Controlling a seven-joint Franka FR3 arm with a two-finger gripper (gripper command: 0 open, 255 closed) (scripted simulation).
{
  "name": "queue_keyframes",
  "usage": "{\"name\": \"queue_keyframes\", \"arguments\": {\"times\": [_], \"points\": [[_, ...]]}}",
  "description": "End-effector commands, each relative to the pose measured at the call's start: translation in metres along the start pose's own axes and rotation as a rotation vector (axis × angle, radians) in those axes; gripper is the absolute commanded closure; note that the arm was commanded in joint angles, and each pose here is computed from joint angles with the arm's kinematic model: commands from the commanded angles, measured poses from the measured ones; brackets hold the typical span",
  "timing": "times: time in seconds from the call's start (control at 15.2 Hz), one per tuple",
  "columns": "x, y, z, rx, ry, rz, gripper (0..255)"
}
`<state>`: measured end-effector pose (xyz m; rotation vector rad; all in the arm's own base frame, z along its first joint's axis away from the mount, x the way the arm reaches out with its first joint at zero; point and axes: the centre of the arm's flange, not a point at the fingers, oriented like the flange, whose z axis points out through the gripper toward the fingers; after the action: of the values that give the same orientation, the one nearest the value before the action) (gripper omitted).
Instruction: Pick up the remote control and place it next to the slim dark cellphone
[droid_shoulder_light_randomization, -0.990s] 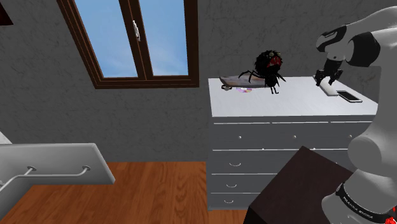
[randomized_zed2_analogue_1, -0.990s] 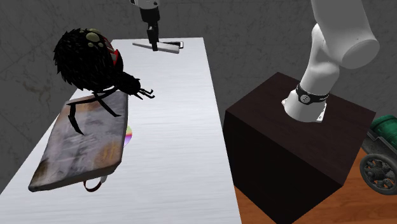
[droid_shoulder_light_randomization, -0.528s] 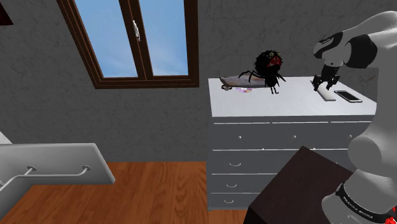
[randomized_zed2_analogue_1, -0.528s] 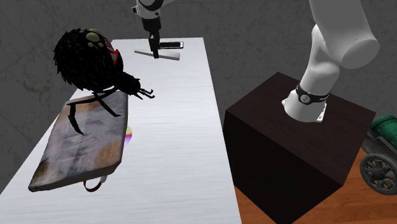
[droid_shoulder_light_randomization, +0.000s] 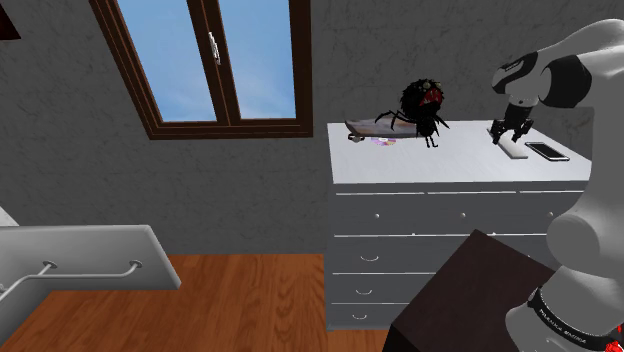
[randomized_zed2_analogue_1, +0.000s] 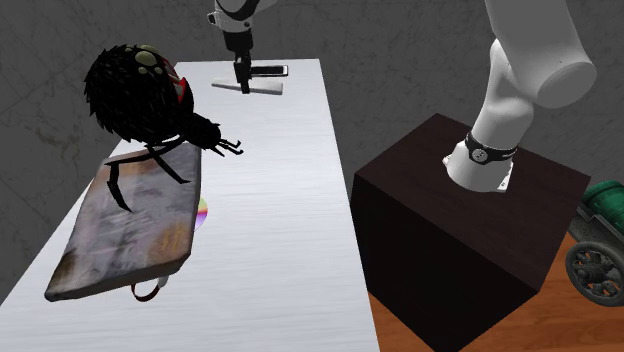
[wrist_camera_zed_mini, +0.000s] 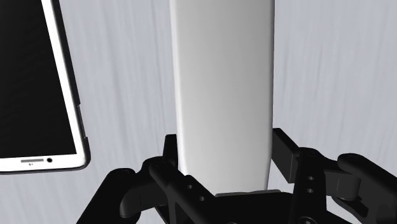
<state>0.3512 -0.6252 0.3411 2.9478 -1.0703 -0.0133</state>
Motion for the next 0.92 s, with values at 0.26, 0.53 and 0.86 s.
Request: {"name": "queue_keyframes", "arguments": {"times": [0.26,0.53,0.86], "points": [[0.0,0.0,0.001,0.0,-0.002,0.0,0],[0.0,0.0,-0.039,0.0,-0.002,0.0,0],[0.0,0.0,-0.049,0.0,-0.002,0.0,0]]}}
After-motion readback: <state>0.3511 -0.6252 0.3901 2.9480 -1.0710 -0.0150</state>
